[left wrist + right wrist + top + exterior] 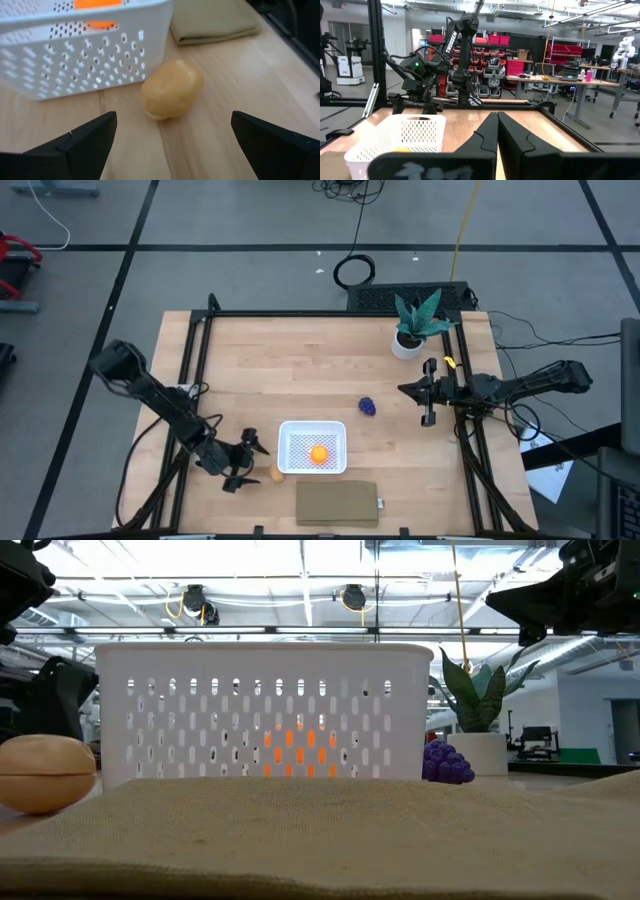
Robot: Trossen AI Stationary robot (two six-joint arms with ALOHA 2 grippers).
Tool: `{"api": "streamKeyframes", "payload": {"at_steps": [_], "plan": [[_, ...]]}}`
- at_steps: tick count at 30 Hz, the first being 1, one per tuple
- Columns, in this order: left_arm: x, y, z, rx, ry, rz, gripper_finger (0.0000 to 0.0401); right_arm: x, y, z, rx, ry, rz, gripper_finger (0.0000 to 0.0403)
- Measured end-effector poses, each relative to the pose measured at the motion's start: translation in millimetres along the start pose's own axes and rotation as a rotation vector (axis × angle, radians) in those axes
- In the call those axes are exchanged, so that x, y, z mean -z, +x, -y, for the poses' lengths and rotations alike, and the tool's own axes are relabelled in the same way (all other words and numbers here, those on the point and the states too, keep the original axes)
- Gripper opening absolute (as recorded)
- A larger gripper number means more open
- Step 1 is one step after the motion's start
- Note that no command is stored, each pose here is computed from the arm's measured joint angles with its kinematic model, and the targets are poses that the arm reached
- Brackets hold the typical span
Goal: Pick and placing Produce into tupperware
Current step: Put the potato into the basket
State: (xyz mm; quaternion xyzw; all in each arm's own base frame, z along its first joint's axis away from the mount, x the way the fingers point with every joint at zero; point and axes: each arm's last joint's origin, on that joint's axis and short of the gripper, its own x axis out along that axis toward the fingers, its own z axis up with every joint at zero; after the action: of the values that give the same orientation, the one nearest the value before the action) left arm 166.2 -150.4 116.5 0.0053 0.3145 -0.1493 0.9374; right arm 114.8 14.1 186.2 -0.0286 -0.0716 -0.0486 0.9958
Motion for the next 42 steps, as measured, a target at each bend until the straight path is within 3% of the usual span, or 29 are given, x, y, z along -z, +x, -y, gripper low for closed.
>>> {"api": "streamKeyframes", "payload": {"at_steps": [13,20,32,42], "plan": [[3,15,-10,-0.044,-0.004,0.000,0.0397,0,0,0,0.000,0.001,-0.001,0.0000],[1,16,-10,-0.015,-0.017,0.007,0.0397,0,0,0,0.000,0.001,0.000,0.0000],[-2,16,-10,-0.024,-0.140,0.049,0.0397,0,0,0,0.000,0.002,-0.001,0.0000],[-2,16,-10,-0.016,-0.138,0.048,0.0397,0,0,0,0.000,0.002,0.000,0.0000]]}}
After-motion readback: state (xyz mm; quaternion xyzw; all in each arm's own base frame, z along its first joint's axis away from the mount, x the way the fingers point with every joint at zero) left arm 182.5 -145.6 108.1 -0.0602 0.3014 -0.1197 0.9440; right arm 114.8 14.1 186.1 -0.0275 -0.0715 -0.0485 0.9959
